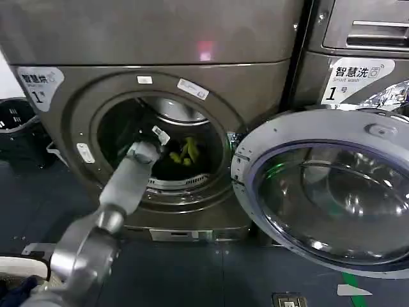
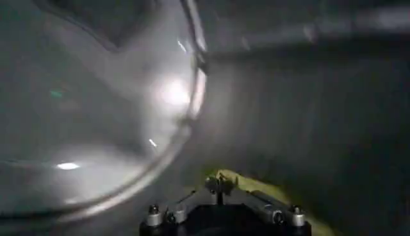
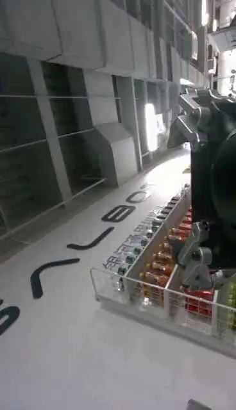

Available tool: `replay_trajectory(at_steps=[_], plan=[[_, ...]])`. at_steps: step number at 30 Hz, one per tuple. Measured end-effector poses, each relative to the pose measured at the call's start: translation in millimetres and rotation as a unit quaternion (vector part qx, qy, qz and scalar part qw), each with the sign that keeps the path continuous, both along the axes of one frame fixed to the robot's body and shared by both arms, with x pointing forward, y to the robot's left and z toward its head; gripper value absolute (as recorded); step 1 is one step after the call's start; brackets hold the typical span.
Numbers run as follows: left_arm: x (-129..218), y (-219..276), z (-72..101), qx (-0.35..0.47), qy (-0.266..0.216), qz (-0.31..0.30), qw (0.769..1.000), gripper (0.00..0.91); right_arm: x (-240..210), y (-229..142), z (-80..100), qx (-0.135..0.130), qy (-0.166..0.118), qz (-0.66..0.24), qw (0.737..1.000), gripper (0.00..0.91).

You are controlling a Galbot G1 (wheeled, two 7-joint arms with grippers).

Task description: Grasp the clothes from the dryer.

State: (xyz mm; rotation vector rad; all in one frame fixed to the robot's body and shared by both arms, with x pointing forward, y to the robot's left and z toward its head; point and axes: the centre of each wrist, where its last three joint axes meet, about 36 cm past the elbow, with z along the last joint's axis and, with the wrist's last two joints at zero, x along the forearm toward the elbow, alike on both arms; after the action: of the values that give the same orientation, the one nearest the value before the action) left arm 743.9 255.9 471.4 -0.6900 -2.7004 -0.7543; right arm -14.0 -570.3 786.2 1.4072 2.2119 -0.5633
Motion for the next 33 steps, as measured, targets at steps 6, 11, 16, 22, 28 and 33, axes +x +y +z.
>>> replay_trajectory(at_steps=[6,11,16,22,28,33], plan=[[-34,-14,-6.4,-0.119,-0.124,0.062,0.983,0.0,2,0,1.8,-0.005,0.002,0.002,1.0,0.907],[-66,-19,-6.3,-0.195,-0.212,0.103,0.952,0.0,3,2,4.0,-0.014,0.006,-0.001,1.0,0.907],[-103,-25,-7.6,-0.24,-0.262,0.129,0.926,0.0,1,4,11.1,-0.026,0.006,-0.006,1.0,0.907],[-126,-41,-5.8,-0.262,-0.279,0.135,0.914,0.0,-2,2,12.1,-0.029,-0.001,-0.011,1.0,0.907],[-139,-41,-13.5,-0.262,-0.273,0.143,0.914,0.0,-3,1,11.4,-0.032,-0.006,-0.011,0.999,0.907],[-139,-39,-14.5,-0.264,-0.268,0.15,0.914,0.0,-3,1,12.2,-0.037,-0.005,-0.009,0.999,0.907]])
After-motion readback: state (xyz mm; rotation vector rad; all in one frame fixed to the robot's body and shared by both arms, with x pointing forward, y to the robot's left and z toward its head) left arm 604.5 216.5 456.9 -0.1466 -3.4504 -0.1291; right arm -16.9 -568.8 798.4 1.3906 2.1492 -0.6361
